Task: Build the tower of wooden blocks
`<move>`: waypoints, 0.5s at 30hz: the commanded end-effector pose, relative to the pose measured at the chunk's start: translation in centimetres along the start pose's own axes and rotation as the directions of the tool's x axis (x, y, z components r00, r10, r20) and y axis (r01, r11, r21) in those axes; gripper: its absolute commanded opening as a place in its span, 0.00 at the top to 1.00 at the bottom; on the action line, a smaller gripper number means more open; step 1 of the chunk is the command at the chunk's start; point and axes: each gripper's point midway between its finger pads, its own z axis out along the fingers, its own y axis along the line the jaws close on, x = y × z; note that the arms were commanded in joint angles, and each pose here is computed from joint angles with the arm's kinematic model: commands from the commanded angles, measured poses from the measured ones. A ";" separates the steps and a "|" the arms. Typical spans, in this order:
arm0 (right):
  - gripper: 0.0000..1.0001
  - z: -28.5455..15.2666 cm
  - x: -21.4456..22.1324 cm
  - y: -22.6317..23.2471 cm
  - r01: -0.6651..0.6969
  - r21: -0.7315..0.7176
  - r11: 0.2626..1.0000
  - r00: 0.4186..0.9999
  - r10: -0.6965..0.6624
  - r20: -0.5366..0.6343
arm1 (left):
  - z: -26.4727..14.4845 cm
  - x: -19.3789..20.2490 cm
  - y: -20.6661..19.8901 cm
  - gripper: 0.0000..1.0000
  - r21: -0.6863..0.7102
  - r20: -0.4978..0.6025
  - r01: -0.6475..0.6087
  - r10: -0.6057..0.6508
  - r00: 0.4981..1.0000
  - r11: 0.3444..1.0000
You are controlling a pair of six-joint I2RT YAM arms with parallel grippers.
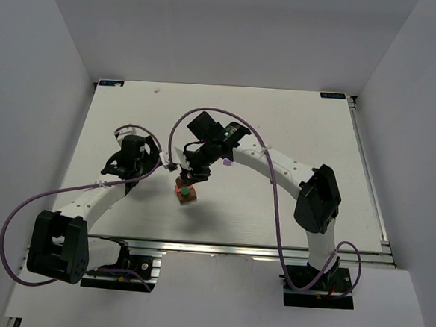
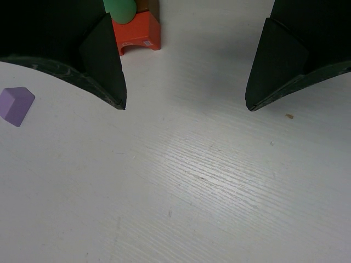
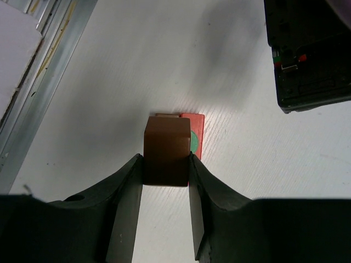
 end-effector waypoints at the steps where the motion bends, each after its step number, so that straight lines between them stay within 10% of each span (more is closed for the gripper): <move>1: 0.87 -0.3 -1.0 -0.9 0.000 0.021 1.000 1.000 0.000 -0.008 | -0.5 -1.7 -0.5 0.02 0.020 0.058 0.016 -0.017 0.998 1.000; 15: 0.82 1.3 -0.1 -2.0 -0.020 0.031 0.999 1.000 0.021 -0.018 | -0.8 -2.1 -0.1 0.02 -0.001 0.079 0.030 -0.030 0.996 1.000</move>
